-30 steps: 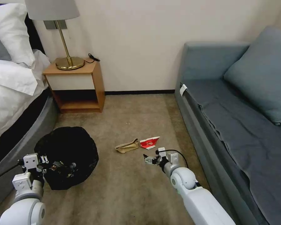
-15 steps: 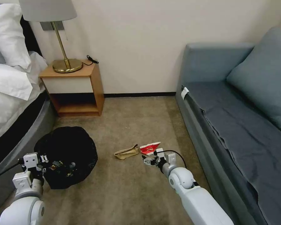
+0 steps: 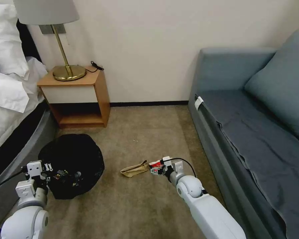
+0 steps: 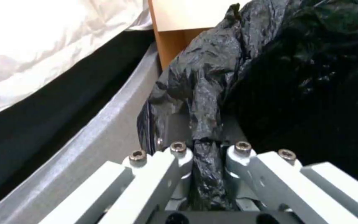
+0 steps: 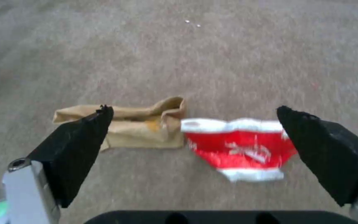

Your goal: Pick up the trash bin, then pick up the garbage on the floor and place it into the trash bin.

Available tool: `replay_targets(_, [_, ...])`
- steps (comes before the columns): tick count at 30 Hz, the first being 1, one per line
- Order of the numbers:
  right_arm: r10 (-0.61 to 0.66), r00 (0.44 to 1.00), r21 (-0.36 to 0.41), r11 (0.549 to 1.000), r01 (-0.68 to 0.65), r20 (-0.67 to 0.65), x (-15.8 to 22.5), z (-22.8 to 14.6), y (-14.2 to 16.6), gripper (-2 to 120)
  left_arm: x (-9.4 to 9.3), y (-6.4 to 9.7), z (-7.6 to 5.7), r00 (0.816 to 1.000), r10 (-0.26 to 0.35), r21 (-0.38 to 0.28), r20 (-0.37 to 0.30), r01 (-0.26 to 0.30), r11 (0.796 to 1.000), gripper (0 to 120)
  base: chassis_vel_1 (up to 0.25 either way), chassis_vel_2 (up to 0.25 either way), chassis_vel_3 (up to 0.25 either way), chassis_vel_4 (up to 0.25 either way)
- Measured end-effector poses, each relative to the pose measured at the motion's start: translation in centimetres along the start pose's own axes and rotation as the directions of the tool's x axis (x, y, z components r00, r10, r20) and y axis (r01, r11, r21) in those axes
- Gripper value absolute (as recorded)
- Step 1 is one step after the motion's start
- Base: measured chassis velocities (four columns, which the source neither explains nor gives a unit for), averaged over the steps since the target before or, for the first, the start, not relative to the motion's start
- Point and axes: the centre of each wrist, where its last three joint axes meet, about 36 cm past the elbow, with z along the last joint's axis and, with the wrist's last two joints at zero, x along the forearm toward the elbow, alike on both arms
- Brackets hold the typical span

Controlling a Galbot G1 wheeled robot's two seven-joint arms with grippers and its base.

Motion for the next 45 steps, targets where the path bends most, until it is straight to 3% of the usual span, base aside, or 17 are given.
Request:
replay_targets(15, [-0.019,1.0,0.11,0.994,0.02,-0.007,-1.2,-0.9,0.0,100,-0.7,0.0,0.5,1.0,-0.001,0.003,-0.014,0.001,1.0,4,-0.092,0.097,0.086,-0.091])
replay_targets(30, [-0.042,0.998,0.279,0.959,0.052,-0.042,-1.0,-2.6,-3.9,100,-2.0,-0.5,0.6,1.0,0.006,-0.001,-0.012,-0.006,1.0,4,-0.08,0.09,0.086,-0.088])
replay_targets(36, [-0.046,0.993,0.389,0.917,0.086,-0.109,0.4,-1.4,-5.6,100,-2.5,-0.8,0.7,1.0,0.012,-0.003,-0.017,-0.012,1.0,4,-0.09,0.099,0.103,-0.089])
replay_targets(39, [-0.072,0.986,0.489,0.861,0.137,-0.15,1.3,-0.9,-6.6,100,-2.8,-0.9,1.0,1.0,0.014,-0.002,-0.023,-0.014,1.0,4,-0.073,0.086,0.078,-0.087])
replay_targets(45, [-0.12,0.971,0.559,0.8,0.217,-0.206,1.8,-0.7,-6.4,100,-3.1,-1.2,1.4,0.999,0.017,-0.003,-0.033,-0.017,1.0,4,-0.019,0.017,0.017,-0.022])
